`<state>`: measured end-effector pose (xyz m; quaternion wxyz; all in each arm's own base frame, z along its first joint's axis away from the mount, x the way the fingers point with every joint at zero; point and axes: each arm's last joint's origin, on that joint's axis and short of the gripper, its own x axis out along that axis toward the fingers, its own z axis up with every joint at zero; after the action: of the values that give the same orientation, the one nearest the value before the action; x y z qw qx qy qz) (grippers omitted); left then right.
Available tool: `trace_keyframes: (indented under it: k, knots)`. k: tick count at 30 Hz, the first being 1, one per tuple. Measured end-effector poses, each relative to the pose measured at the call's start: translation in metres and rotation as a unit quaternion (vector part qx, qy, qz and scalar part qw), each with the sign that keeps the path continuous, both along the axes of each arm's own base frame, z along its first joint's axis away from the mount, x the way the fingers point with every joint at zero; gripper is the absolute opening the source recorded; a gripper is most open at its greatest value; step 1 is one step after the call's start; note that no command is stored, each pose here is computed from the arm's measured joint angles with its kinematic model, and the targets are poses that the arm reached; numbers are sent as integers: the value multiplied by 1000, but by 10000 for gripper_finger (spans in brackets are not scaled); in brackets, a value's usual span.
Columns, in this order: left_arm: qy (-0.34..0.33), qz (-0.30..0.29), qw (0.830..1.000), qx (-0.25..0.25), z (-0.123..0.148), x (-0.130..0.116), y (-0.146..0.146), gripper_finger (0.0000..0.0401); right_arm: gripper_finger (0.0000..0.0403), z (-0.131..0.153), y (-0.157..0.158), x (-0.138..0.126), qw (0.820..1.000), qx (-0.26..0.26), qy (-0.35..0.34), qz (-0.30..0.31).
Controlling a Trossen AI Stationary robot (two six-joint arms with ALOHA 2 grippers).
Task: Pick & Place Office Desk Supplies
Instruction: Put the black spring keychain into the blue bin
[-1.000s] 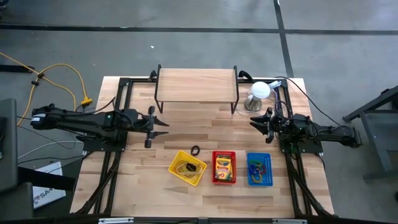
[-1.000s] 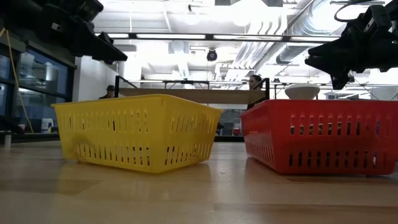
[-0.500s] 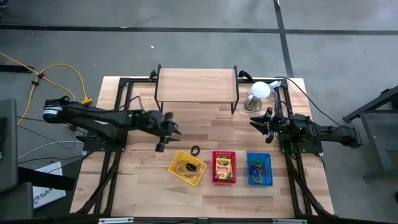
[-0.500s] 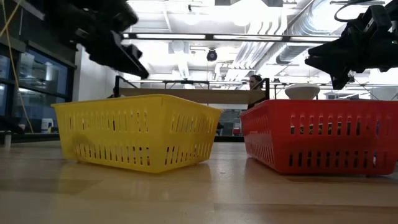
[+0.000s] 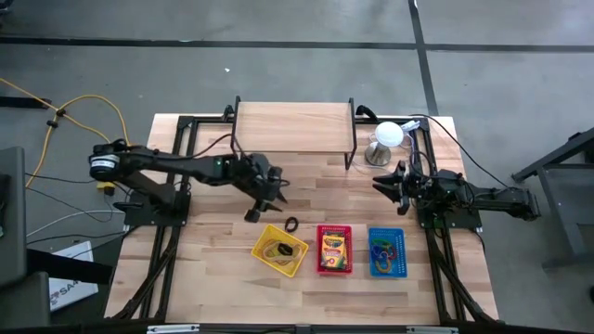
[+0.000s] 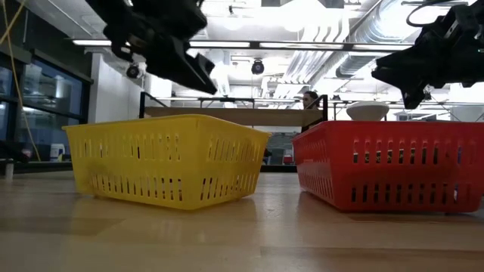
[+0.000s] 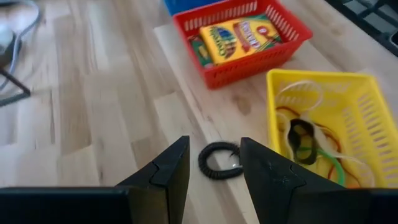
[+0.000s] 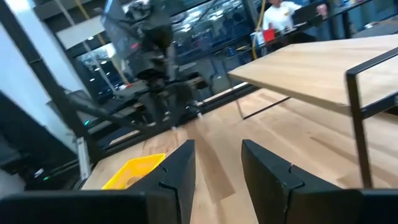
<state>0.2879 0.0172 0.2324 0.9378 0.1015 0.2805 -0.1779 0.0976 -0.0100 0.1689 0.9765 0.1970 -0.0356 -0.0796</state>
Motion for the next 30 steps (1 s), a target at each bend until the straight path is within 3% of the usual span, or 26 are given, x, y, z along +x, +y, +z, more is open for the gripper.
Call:
trace_keyframes:
  k: [16, 30]
  knots:
    - [63, -12, 996, -64, -42, 34, 24, 137, 118, 0, 1, 0, 1000, -1, 1, 11]
    - [92, -47, 994, -28, -43, 50, 26, 137, 118, -1, 1, 0, 1000, -4, 7, 11]
